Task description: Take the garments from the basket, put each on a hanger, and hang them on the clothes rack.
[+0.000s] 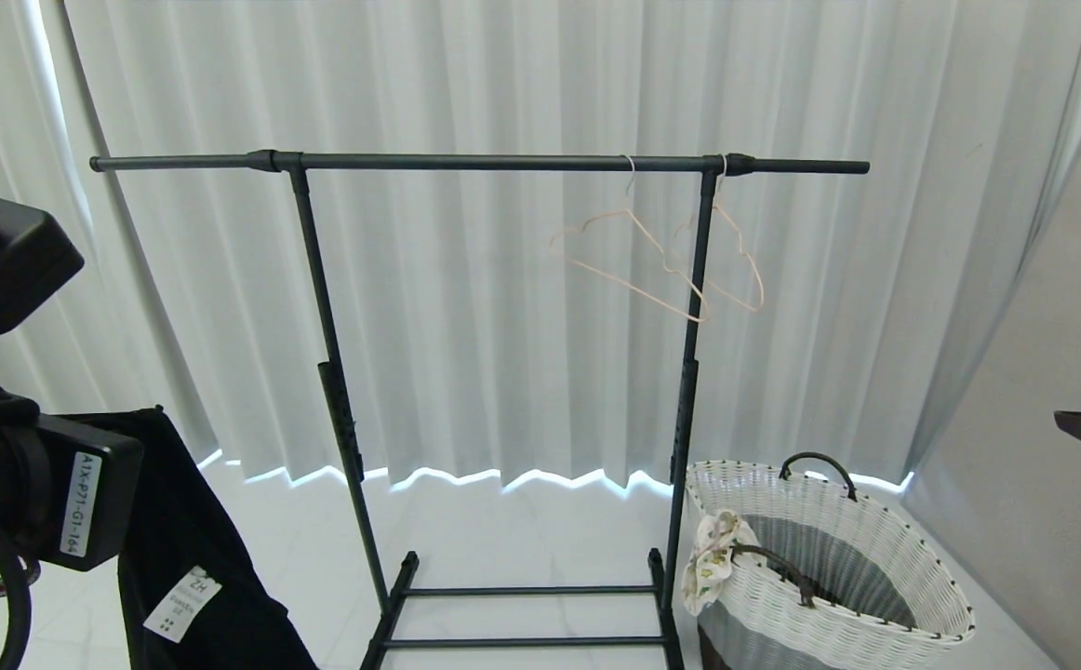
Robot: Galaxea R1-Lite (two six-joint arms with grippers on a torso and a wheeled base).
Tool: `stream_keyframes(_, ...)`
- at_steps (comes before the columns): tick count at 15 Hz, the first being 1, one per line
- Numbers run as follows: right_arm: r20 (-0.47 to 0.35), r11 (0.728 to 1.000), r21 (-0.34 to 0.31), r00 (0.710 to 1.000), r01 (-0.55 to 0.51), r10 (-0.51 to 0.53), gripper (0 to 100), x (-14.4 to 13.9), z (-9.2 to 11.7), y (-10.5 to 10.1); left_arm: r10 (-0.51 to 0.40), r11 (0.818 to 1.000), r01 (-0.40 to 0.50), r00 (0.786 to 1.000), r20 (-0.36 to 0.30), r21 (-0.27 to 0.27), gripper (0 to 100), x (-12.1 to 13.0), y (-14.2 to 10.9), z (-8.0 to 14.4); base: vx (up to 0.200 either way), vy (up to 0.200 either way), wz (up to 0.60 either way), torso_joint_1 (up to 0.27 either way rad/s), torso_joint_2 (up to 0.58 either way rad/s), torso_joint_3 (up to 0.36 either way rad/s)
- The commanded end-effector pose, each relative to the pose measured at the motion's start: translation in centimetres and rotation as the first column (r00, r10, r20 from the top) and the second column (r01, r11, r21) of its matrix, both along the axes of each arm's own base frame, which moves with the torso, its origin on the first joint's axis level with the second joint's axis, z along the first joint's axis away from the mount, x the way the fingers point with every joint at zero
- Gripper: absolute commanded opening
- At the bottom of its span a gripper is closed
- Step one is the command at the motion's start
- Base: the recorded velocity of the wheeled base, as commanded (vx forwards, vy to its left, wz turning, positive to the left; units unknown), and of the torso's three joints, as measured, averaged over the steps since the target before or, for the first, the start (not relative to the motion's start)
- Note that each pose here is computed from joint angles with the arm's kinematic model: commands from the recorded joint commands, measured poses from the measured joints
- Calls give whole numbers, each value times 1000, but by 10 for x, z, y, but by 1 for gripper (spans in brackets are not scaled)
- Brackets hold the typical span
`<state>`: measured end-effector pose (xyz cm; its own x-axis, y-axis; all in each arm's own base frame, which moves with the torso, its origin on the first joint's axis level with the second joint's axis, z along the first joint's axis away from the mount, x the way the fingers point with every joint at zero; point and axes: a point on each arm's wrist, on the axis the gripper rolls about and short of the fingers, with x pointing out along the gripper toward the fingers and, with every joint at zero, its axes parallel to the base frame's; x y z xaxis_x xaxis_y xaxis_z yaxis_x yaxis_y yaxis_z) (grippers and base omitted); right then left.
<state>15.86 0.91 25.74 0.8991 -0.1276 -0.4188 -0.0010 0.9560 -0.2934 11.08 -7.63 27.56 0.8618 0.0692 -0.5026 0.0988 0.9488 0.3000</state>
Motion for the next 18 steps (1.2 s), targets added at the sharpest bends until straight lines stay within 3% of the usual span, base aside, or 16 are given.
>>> stream_keyframes(1, 0, 1000, 0, 1000, -2, 2, 100, 0, 0, 0, 9, 1000, -8, 1000, -5, 13, 0, 3, -2, -2, 0, 0, 0, 198, -476, -276)
stream_keyframes(15, 22, 1000, 3, 1000, 8, -8, 100, -1, 6, -1, 17, 999, -17, 1000, -8, 48, 0, 4, 1, -2, 0, 0, 0, 230, -515, -283)
stream_keyframes(18, 13, 1000, 4, 1000, 4, -4, 100, -1, 3, -1, 20, 999, -19, 1000, -4, 48, 0, 4, 2, -1, 0, 0, 0, 90, -178, -98)
